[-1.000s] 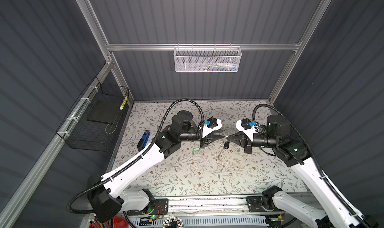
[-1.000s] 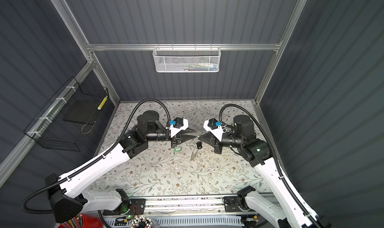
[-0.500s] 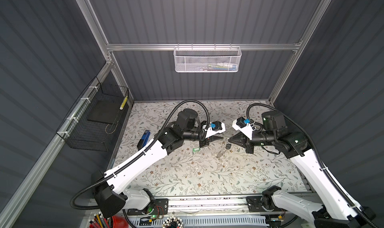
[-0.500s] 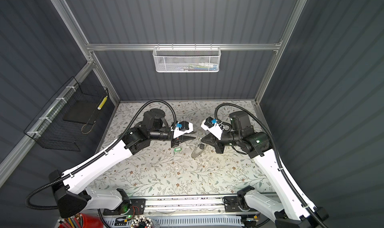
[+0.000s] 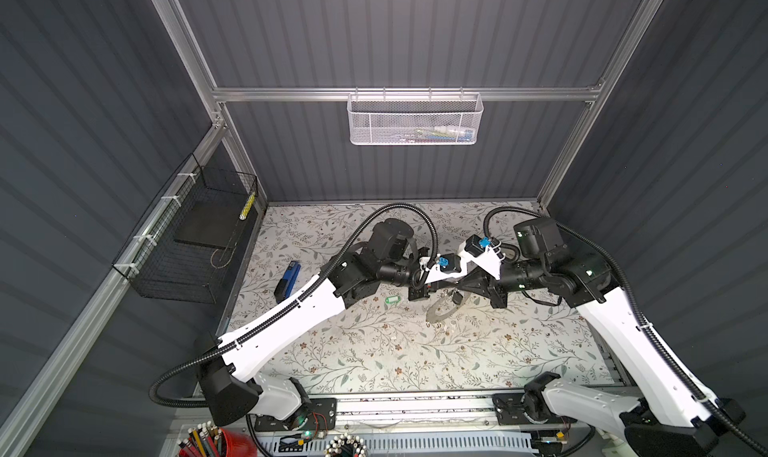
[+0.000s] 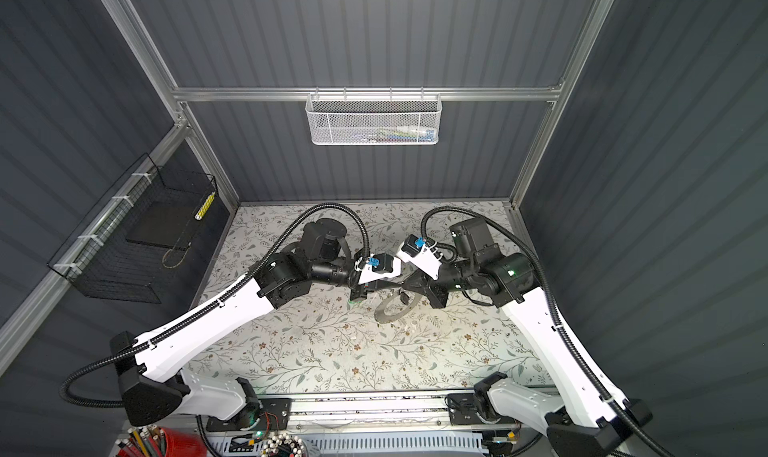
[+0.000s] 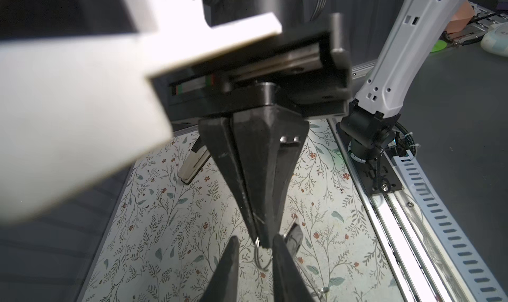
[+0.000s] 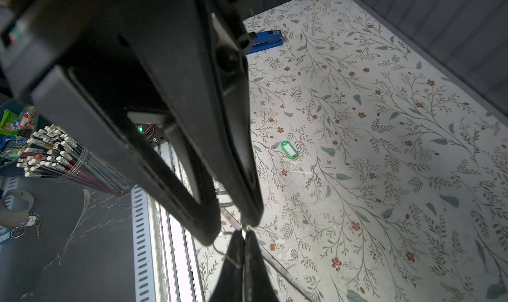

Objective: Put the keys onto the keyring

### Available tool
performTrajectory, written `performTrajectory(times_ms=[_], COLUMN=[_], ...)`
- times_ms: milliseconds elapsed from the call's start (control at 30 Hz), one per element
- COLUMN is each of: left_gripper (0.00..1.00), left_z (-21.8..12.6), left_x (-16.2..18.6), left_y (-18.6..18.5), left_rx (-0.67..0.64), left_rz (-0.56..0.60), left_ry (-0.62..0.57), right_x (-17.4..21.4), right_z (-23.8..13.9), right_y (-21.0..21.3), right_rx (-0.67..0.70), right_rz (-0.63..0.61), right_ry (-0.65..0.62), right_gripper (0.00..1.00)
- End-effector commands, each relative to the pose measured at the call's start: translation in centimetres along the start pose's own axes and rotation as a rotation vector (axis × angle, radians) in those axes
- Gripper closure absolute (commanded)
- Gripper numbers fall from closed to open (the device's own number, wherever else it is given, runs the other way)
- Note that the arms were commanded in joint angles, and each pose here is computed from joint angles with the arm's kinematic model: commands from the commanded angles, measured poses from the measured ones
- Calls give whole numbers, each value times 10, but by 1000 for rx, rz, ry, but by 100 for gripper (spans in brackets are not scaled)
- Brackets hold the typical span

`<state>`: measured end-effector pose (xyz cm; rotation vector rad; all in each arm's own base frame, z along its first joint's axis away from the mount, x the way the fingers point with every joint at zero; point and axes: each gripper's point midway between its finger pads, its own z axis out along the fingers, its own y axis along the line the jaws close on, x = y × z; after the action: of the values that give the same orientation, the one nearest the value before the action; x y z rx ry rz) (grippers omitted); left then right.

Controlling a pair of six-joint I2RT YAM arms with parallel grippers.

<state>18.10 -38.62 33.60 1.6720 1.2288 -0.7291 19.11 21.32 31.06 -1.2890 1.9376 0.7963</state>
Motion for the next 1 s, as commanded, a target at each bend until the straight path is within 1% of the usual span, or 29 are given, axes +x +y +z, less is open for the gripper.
performTrajectory(times_ms=[0, 300, 433, 700, 833, 967], left_gripper=[76, 77, 79, 90, 99, 100], left_z=[-2, 5, 6, 10, 12, 13], left_x=[3, 11, 9, 9, 7, 6], left_y=[1, 0, -1, -7, -10, -15], left_rx=[-4, 4, 11, 38, 57, 77], left_rz=[12, 9, 15, 25, 23, 14], left_ry=[45, 84, 80, 86, 75, 57], right_x=[-6, -7, -8, -10, -11, -13], right_z=[-7, -4, -4, -3, -2, -1], right_y=[4, 5, 6, 9, 9, 8], right_rx=[10, -4, -7, -15, -16, -13], right_rz=[-21, -27, -31, -45, -57, -71], right_ry=[-10, -9, -12, -20, -22, -31], right_gripper=[100, 100, 100, 100, 100, 100])
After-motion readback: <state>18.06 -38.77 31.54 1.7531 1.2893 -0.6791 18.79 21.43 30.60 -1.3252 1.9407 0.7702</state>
